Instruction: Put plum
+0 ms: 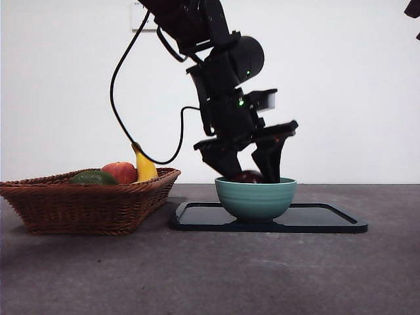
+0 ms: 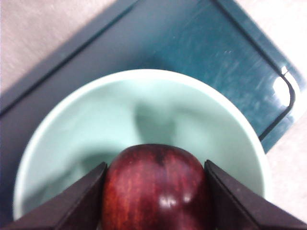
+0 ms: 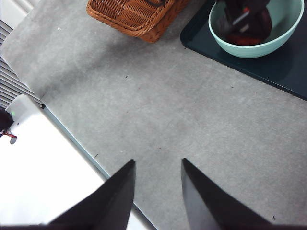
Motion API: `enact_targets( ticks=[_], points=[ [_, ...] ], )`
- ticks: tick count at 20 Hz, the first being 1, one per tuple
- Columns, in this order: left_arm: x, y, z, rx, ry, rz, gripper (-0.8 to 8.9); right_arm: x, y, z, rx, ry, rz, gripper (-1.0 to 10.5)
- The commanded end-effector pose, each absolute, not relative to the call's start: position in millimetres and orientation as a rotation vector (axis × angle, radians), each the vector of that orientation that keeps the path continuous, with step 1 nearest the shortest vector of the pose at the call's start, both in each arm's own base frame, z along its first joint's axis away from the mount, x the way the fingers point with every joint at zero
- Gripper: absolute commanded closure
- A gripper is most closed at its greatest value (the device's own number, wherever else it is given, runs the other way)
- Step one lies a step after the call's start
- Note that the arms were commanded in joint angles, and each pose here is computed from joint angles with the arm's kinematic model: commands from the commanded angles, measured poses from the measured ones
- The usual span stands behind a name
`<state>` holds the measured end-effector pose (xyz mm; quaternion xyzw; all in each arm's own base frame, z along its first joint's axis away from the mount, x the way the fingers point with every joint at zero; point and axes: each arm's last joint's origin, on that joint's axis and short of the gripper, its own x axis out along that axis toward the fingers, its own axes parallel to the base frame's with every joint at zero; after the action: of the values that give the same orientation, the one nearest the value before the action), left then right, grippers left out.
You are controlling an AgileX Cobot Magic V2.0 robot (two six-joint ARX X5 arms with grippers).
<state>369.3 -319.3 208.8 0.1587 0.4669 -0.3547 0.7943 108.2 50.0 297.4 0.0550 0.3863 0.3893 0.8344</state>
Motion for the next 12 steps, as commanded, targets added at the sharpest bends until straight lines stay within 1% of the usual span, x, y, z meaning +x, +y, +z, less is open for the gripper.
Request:
enact_targets(
  ticks=[1, 6, 9, 12],
  points=[
    [374, -329, 225, 0.334, 0.951, -0.780, 5.77, 109, 51, 300, 0.115, 0.805, 0.831, 7.9],
    [378, -326, 283, 0.303, 0.866, -0.781, 5.74, 109, 51, 300, 0.115, 0.804, 0.831, 7.9],
    [379, -314, 318, 0.275, 0.821, -0.766, 5.74, 109, 51, 300, 0.115, 0.805, 0.831, 7.9],
    [378, -296, 355, 0.251, 0.782, -0.744, 5.74, 109, 51, 300, 0.115, 0.805, 0.831, 7.9]
  ],
)
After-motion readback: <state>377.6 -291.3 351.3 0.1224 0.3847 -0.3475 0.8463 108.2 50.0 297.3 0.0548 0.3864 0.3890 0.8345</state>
